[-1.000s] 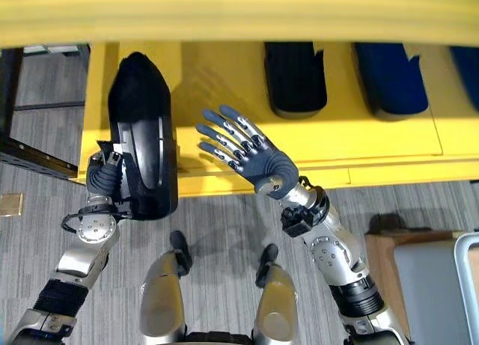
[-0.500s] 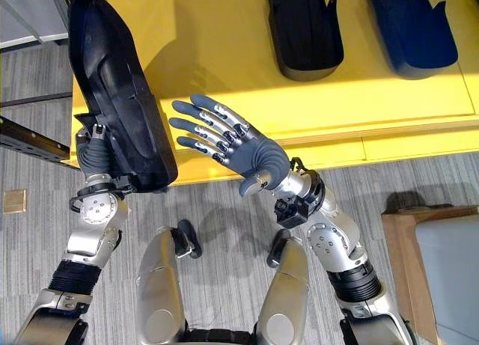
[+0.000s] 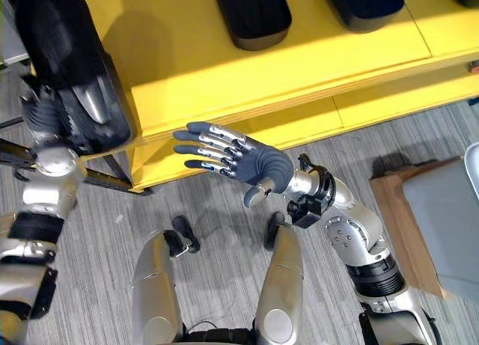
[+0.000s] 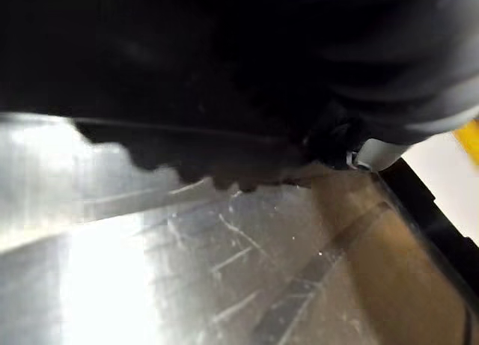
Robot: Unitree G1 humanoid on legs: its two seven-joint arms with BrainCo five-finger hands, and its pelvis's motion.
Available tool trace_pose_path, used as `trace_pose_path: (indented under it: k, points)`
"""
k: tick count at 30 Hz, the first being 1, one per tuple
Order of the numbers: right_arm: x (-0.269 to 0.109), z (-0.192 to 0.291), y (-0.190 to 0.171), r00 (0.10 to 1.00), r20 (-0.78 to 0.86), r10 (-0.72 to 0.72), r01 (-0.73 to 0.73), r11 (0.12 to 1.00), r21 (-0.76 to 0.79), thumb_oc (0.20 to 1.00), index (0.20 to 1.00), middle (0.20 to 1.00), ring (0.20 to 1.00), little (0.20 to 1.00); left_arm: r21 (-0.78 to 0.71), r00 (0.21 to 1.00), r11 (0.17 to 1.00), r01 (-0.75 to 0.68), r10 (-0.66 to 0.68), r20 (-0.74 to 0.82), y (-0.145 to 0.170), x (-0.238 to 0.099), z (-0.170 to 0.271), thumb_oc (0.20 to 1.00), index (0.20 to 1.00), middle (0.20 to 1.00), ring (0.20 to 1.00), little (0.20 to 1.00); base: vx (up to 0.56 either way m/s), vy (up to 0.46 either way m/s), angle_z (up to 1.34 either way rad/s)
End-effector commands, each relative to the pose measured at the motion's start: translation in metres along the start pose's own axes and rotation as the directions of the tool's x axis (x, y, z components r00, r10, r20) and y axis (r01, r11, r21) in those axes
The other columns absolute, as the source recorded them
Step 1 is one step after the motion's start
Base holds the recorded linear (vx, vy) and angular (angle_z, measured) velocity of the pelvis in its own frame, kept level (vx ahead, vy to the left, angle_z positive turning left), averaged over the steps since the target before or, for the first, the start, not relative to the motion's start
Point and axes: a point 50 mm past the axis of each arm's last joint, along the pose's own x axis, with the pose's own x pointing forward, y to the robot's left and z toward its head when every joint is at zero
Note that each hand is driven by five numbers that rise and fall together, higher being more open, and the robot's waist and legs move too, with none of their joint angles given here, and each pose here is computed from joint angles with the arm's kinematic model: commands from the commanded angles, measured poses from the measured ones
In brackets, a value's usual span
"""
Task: Move parts from the plastic box to the shelf.
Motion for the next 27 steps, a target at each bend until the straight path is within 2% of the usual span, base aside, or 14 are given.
trace_pose_path:
  k: [1, 11, 18, 27]
  points:
    - [0.003, 0.009, 0.008, 0.996, 0.059, 0.074, -0.072, 0.997, -0.030, 1.000, 1.000, 1.000, 1.000, 1.000, -0.071, 0.995, 0.997, 0.022, -0.015, 0.097, 0.000, 0.015, 0.037, 0.200, 0.200, 0.200, 0.200, 0.200, -0.02, 0.035, -0.44]
    - [0.006, 0.001, 0.008, 0.996, 0.029, 0.081, -0.081, 0.997, 0.011, 1.000, 1.000, 1.000, 1.000, 1.000, -0.044, 0.990, 0.999, 0.012, -0.005, 0.144, -0.002, 0.033, 0.073, 0.200, 0.200, 0.200, 0.200, 0.200, 0.00, 0.015, -0.09]
    - [0.009, -0.006, 0.009, 0.996, 0.013, 0.083, -0.083, 0.996, 0.038, 1.000, 1.000, 1.000, 1.000, 1.000, -0.006, 0.998, 1.000, -0.003, 0.003, 0.067, -0.005, 0.040, 0.076, 0.200, 0.200, 0.200, 0.200, 0.200, 0.05, 0.023, -0.04]
    - [0.010, -0.005, 0.012, 0.997, 0.003, 0.080, -0.080, 0.995, 0.062, 1.000, 1.000, 1.000, 1.000, 1.000, 0.073, 0.988, 0.986, -0.149, 0.152, -0.028, 0.013, 0.054, 0.072, 0.200, 0.200, 0.200, 0.200, 0.200, 0.06, 0.046, -0.03]
